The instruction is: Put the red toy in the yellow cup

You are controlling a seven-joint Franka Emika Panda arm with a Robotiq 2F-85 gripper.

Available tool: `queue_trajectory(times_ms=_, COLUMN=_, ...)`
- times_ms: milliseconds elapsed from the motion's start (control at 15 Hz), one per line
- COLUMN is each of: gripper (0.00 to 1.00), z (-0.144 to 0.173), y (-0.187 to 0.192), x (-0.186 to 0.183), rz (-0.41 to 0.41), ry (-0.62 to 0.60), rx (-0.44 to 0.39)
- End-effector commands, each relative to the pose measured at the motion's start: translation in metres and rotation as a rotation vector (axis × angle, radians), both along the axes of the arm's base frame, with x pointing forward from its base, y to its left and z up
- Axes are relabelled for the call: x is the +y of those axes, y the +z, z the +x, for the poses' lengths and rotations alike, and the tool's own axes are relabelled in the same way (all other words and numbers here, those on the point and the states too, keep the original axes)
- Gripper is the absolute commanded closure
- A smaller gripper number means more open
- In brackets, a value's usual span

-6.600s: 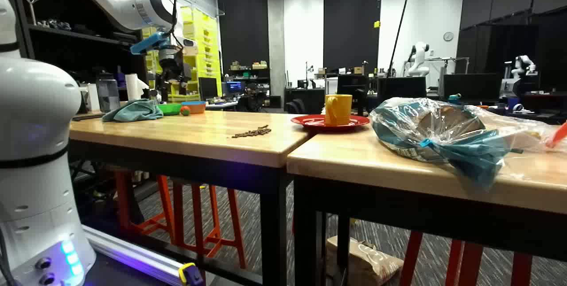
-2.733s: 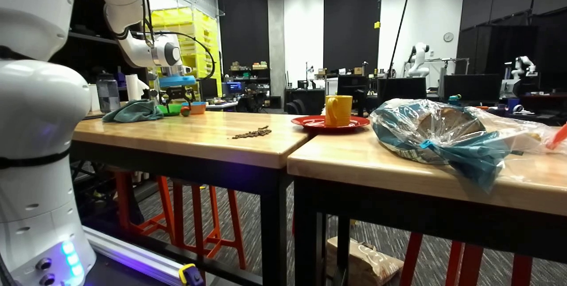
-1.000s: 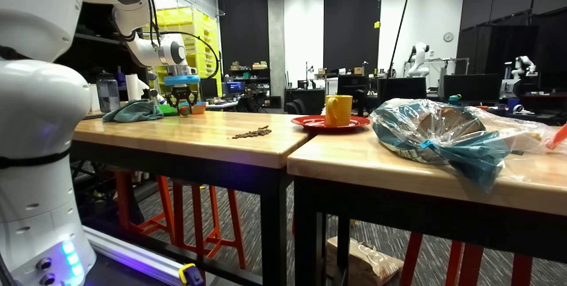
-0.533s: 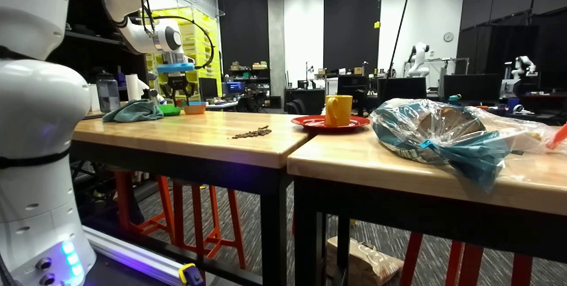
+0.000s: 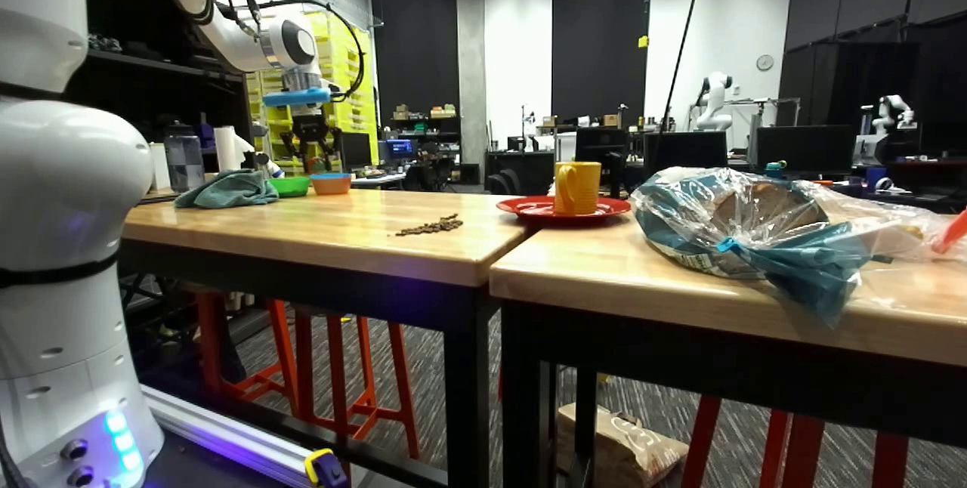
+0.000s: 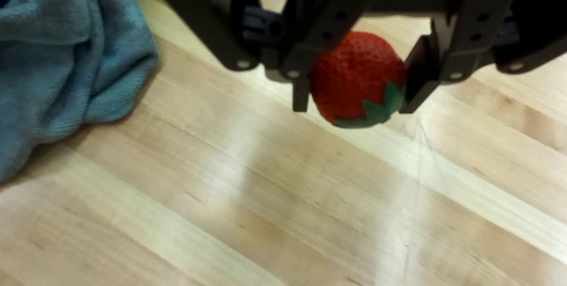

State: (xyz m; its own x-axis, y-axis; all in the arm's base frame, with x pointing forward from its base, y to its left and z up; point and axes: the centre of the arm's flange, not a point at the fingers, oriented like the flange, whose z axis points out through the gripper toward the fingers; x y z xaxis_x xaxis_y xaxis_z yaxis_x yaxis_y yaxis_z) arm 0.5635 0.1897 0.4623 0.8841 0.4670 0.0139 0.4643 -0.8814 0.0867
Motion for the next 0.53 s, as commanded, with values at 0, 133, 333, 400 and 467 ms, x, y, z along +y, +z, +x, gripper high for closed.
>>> queue_trajectory(times_ms=0, gripper=0.74, z=-0.022, y=0.018, x=-0.047, rz=-0.003, ry=-0.116, rx=0.010)
queue_trajectory(times_ms=133, gripper=0.74, z=-0.023, y=0.025, x=-0.070, rz=0.001, ry=-0.167, rx=0.012)
queue_trajectory(times_ms=333, gripper=0.74, z=-0.024, y=0.039, x=-0.105, rz=-0.002, ry=-0.256, rx=0.016)
queue_trajectory(times_ms=400, gripper=0.74, z=-0.024, y=0.043, x=-0.116, rz=-0.001, ry=-0.282, rx=0.019)
queue_trajectory(times_ms=467, gripper=0.74, z=-0.025, y=0.047, x=-0.129, rz=0.002, ry=-0.309, rx=0.026)
